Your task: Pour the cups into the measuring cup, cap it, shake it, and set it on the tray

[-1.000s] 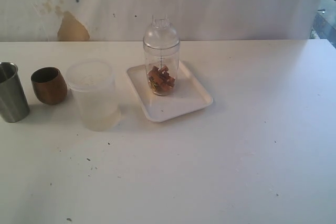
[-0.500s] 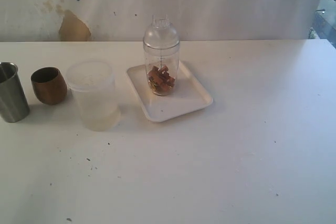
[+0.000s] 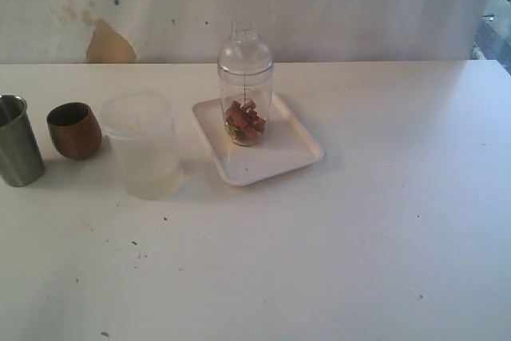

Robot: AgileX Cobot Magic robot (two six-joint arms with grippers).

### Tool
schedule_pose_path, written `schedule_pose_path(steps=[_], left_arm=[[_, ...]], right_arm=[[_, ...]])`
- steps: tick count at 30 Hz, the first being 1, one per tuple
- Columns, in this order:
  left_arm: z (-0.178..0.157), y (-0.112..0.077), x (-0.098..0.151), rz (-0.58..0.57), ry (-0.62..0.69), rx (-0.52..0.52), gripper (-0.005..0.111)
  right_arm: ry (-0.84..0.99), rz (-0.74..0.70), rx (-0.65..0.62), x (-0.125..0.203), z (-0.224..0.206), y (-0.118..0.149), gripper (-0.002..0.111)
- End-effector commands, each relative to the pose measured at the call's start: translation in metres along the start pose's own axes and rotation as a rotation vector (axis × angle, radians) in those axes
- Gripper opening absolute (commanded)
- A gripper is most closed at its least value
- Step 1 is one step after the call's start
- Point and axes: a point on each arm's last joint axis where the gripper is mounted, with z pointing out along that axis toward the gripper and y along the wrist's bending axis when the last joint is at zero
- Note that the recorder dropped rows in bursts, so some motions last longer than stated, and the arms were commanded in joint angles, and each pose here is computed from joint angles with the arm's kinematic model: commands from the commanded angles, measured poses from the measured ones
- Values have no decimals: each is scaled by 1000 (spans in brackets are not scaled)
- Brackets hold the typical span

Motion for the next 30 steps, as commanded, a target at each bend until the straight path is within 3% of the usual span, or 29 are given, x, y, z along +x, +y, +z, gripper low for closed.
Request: schedule_pose_path(steps=[1,9,30], left_arm=[[0,0,1,1,-4,0,0],[0,0,1,1,-4,0,0],[0,0,1,1,-4,0,0]], right_arm=[[46,-19,50,39,6,0,0],[271,-21,77,59,3,-1,0],[300,-15,76,61,2,-1,0]])
